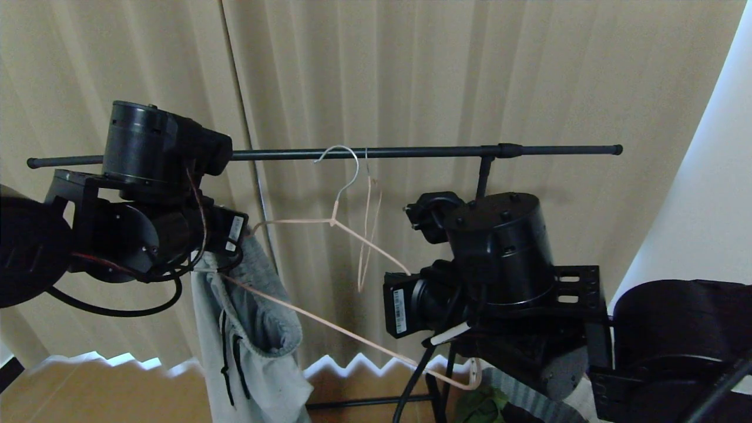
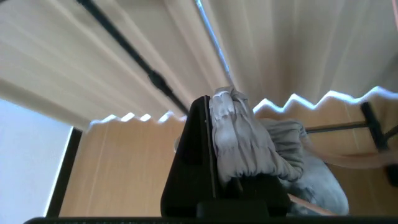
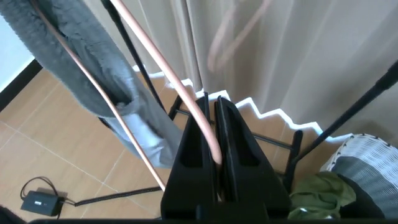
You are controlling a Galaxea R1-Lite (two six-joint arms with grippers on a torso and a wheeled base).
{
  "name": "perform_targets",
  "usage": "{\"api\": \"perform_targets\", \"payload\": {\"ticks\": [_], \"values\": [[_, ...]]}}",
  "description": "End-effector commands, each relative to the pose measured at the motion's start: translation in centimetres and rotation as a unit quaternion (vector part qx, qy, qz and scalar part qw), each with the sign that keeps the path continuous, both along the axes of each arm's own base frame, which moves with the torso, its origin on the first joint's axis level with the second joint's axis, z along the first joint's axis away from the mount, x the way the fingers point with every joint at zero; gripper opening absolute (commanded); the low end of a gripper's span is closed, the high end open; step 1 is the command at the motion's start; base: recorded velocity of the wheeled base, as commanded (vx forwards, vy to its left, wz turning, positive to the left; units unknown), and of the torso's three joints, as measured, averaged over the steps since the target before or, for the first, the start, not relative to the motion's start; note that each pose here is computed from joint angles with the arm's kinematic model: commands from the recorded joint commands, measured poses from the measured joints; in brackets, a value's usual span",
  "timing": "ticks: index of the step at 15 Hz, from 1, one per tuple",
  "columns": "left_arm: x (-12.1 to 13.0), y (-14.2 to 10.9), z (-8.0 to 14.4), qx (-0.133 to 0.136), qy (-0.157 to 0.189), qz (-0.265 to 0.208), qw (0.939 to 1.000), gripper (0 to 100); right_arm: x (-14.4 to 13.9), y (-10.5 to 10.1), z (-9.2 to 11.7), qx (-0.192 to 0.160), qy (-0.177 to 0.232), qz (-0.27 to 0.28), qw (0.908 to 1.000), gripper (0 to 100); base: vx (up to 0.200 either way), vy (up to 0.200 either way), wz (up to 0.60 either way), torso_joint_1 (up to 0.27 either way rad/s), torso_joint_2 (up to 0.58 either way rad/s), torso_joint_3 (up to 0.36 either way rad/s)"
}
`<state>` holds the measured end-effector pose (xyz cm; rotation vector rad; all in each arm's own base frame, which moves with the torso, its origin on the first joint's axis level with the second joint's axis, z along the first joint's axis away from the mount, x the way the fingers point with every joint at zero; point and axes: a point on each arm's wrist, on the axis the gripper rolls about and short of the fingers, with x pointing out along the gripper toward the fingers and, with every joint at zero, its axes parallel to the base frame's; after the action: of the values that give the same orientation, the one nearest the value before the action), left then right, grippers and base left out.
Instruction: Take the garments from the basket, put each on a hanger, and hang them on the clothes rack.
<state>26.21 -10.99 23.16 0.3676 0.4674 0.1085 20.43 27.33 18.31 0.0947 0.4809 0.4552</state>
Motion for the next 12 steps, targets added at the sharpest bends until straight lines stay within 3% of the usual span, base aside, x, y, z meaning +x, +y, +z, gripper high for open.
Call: {"api": "perform_targets", "payload": {"ticks": [1,4,12], "values": [[-0.2,-0.5,0.6,-0.006,-0.011,-0.009,0.9999,0,0.8,1.1,-0.9,-0.007,0.005,0.001,1.0,0,0.0,0.0,0.0,0.0,0.0,0.0],[-0.7,-2.2,2.0,-0.033,-0.036,-0.033,0.9983,0,0.8,2.3,-1.6,-0.01,0.009,0.01,0.9999,0,0.0,0.0,0.0,0.0,0.0,0.0],[-3.9,-5.2,3.4,-0.05,-0.052,-0.121,0.99,0,1.1,2.5,-1.6,0.004,-0.004,0.012,0.9999,0,0.0,0.0,0.0,0.0,0.0,0.0]]}}
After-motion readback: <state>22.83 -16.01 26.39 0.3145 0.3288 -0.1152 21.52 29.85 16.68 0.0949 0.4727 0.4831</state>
